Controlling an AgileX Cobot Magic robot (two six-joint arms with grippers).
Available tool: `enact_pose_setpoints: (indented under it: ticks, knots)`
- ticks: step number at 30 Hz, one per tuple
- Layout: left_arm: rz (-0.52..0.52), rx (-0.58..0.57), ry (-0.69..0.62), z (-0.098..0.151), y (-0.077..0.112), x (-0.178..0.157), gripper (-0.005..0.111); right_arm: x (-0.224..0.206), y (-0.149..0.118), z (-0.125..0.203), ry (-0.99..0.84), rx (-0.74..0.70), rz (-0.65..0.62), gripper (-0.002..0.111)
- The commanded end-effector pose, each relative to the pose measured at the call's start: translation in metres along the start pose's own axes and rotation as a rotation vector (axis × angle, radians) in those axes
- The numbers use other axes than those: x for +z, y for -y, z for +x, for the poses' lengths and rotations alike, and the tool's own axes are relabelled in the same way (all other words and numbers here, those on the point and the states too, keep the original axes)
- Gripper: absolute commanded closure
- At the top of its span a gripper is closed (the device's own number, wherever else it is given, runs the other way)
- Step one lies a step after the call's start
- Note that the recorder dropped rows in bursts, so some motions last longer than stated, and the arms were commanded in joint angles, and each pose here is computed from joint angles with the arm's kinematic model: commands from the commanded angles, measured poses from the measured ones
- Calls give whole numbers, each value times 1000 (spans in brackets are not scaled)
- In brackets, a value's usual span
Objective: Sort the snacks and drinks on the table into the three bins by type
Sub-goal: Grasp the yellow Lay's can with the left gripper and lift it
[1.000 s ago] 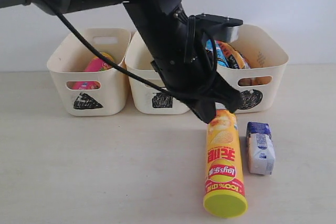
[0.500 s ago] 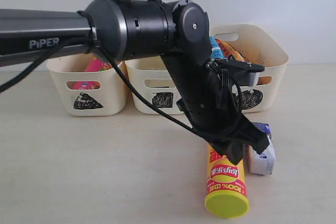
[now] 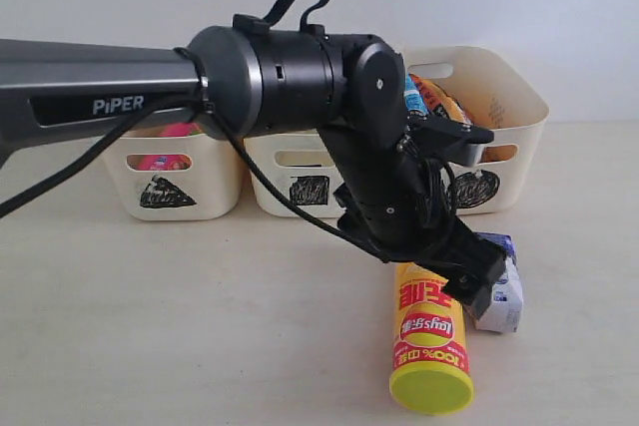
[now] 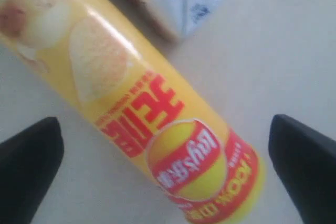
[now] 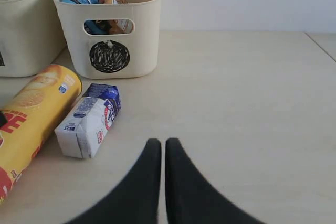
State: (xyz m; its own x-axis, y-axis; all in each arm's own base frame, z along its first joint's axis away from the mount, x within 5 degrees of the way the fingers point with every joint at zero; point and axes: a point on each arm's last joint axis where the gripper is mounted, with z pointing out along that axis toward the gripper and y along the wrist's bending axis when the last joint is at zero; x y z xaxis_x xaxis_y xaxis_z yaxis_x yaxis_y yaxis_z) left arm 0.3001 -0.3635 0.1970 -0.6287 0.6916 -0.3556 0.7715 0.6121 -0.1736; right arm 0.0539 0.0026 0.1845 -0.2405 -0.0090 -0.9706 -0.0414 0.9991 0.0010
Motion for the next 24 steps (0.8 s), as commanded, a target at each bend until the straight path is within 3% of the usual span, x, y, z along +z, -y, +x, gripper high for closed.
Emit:
enact_pose_setpoints:
  ticks: [1, 15, 24]
  knots:
    - [-83, -48, 47, -3, -9, 11, 6, 0, 0, 1, 4, -1, 3, 108]
    - [-113, -96, 130, -9, -16, 32, 6, 0, 0, 1, 4, 4, 3, 108]
    - [-136, -97, 83, -1, -23, 59, 14, 0, 0, 1, 4, 4, 3, 108]
